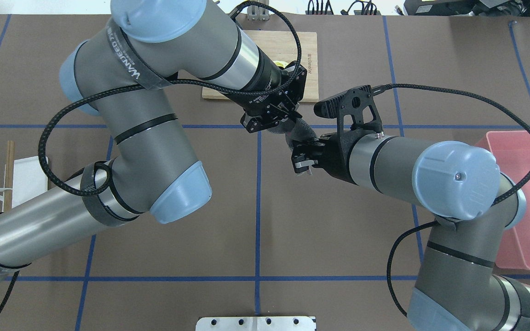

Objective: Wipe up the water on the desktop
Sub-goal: 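Open the left gripper and retract it while right gripper pulls towel away, then carry the towel with the right gripper toward the pink bin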

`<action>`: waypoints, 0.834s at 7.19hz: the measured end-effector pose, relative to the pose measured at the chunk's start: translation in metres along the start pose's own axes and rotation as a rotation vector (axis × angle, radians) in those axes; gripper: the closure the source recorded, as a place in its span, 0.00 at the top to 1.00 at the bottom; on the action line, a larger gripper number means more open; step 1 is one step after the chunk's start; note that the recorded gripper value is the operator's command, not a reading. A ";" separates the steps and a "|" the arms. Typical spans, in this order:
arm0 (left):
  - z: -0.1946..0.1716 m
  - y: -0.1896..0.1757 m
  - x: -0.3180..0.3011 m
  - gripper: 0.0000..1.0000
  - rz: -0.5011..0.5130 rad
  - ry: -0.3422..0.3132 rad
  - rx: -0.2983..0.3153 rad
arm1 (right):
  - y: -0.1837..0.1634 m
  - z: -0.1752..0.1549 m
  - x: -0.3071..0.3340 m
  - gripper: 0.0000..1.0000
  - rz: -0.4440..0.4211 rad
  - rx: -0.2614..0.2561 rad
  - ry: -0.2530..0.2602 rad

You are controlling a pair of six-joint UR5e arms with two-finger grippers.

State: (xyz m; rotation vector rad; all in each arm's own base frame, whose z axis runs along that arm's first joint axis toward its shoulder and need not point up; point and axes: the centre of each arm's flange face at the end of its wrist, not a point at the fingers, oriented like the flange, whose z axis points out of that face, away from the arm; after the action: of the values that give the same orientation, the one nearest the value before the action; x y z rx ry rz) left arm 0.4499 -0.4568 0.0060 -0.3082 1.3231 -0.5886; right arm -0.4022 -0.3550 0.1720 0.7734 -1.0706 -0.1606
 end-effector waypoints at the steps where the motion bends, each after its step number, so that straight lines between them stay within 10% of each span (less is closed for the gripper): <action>1: 0.002 -0.002 -0.002 0.98 0.004 -0.003 0.005 | 0.002 0.000 0.003 0.00 0.010 -0.004 0.005; 6: -0.053 -0.168 -0.088 0.98 0.169 -0.083 0.230 | 0.077 0.001 0.118 0.00 0.220 -0.193 0.208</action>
State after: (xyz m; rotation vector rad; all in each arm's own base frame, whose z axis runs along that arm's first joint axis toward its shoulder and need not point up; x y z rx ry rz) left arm 0.3492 -0.5384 0.1545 -0.0311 1.1754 -0.5721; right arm -0.3632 -0.3550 0.3070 0.4830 -0.9194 0.0046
